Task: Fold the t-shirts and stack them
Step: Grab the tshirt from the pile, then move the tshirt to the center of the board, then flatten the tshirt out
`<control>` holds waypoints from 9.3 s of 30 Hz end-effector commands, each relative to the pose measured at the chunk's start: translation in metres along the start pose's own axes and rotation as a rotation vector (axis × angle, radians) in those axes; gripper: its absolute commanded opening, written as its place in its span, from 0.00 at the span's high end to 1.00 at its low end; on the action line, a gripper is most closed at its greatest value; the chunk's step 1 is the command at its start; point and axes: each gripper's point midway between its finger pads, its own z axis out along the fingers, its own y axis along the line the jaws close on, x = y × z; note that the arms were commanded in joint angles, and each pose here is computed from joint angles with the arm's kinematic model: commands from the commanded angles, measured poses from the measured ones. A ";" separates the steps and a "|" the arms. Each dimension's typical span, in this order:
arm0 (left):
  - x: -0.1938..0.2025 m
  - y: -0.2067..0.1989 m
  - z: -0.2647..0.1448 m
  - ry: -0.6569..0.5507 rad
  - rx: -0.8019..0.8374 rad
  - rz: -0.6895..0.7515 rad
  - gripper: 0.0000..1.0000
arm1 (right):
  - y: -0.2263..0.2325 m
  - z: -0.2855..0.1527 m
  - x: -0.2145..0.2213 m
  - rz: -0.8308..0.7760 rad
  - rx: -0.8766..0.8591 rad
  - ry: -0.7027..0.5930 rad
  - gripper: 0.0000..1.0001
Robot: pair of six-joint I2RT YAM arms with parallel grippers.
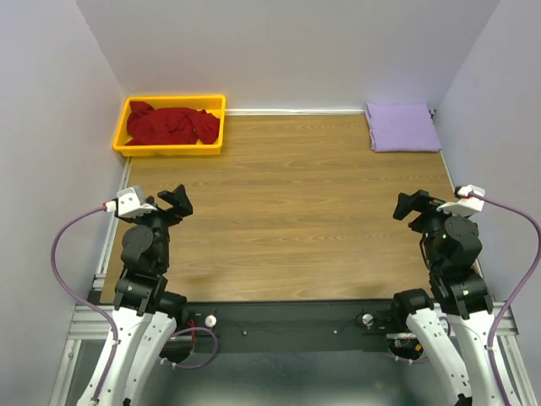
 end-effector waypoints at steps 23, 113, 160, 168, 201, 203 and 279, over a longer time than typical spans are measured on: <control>0.061 -0.042 0.226 0.345 -0.213 0.143 0.02 | 0.009 -0.005 0.003 0.016 -0.053 -0.045 0.00; 0.054 -0.092 0.057 0.366 0.122 0.153 0.28 | 0.108 0.000 0.013 -0.077 -0.494 0.217 0.00; 0.124 -0.062 0.073 0.526 0.138 0.211 0.27 | 0.170 0.094 0.229 0.045 -0.601 0.996 0.99; 0.120 -0.059 0.073 0.519 0.134 0.191 0.27 | 0.257 0.200 0.145 0.014 -0.704 0.747 0.99; 0.182 -0.187 -0.017 0.804 0.624 0.152 0.40 | 0.289 0.126 0.040 -0.188 -0.664 0.454 0.99; 0.201 -0.190 -0.023 0.878 0.627 0.173 0.41 | 0.289 0.125 0.039 -0.193 -0.669 0.451 0.99; 0.065 -0.039 0.069 0.308 0.126 0.159 0.47 | 0.250 -0.003 0.274 -0.813 -0.689 1.127 0.48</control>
